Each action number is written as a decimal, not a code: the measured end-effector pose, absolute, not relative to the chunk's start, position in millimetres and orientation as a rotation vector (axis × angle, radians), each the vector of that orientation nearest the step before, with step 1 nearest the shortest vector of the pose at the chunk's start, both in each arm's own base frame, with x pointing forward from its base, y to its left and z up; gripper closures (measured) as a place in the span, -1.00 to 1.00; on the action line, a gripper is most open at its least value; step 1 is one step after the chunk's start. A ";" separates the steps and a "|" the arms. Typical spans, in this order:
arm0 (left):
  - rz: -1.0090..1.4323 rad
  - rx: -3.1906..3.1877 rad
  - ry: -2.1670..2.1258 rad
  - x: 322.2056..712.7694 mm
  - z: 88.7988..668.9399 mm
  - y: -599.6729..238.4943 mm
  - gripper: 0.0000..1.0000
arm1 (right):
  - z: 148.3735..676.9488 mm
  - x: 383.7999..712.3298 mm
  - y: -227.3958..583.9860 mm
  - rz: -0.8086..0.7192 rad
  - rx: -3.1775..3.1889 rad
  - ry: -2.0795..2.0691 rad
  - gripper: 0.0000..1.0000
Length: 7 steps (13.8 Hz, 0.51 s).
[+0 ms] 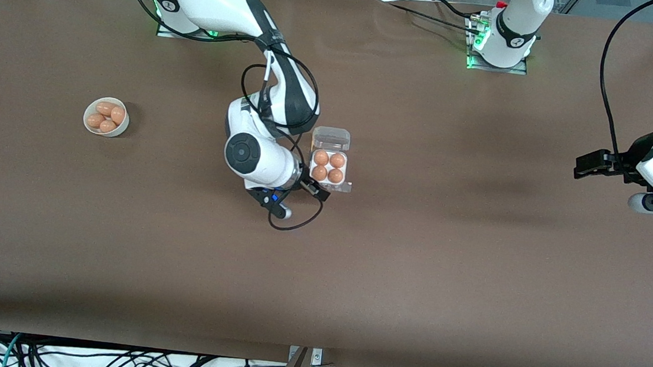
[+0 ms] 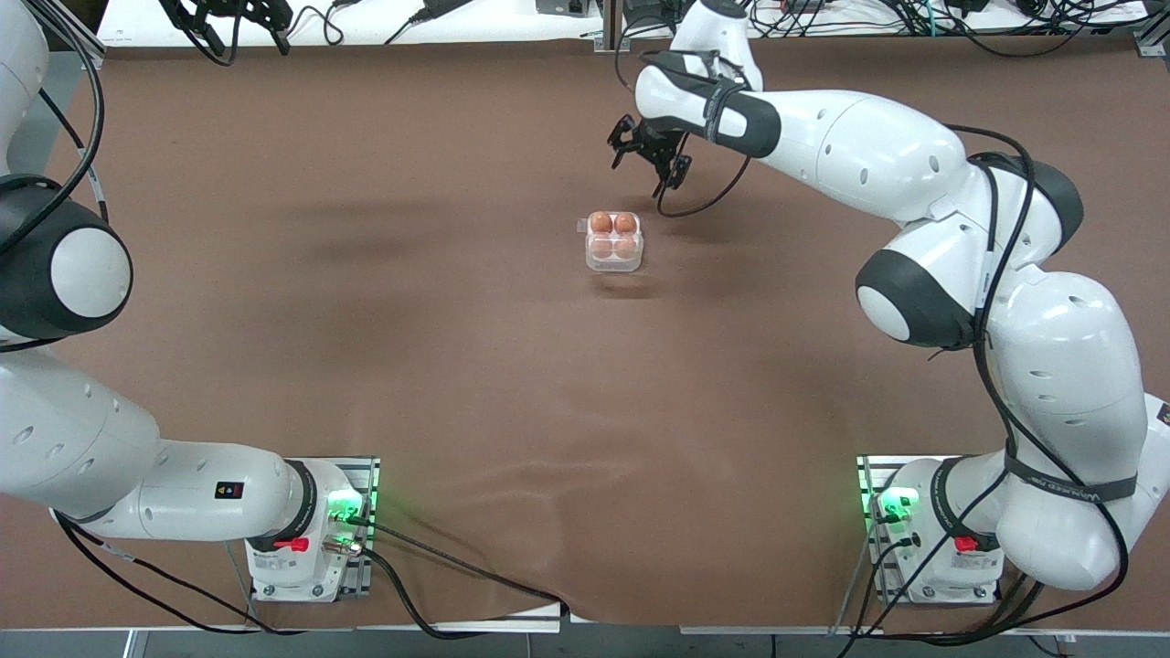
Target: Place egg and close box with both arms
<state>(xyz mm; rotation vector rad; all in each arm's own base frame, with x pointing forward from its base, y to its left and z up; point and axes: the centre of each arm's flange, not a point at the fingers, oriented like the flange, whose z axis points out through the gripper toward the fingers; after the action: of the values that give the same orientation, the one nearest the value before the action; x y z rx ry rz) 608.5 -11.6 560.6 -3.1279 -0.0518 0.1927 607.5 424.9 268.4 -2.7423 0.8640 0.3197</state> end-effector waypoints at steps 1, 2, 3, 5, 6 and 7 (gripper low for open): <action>0.193 -3.128 -0.052 608.5 560.5 -11.6 -1.00 | 280.8 615.6 414.1 0.289 -2.743 0.878 -1.00; 0.193 -3.128 -0.052 608.6 560.3 -11.6 -1.00 | 292.4 622.7 401.9 0.261 -2.755 0.887 -1.00; 0.193 -3.128 -0.052 608.6 560.3 -11.6 -1.00 | 302.7 628.9 389.2 0.236 -2.776 0.890 -1.00; 0.193 -3.128 -0.052 608.6 560.3 -11.6 -1.00 | 316.8 637.5 362.5 0.229 -2.836 0.849 -1.00; 0.193 -3.128 -0.052 608.6 560.2 -11.7 -1.00 | 321.1 642.1 345.0 0.243 -2.870 0.822 -1.00; 0.194 -3.128 -0.052 608.6 560.2 -11.7 -1.00 | 325.1 647.5 325.7 0.255 -2.900 0.799 -1.00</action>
<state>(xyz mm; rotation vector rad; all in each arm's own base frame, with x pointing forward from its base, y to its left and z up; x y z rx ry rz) 608.6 -11.7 560.2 -3.1279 -0.0517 0.1935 647.5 325.7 325.1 -2.9004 0.7989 0.2552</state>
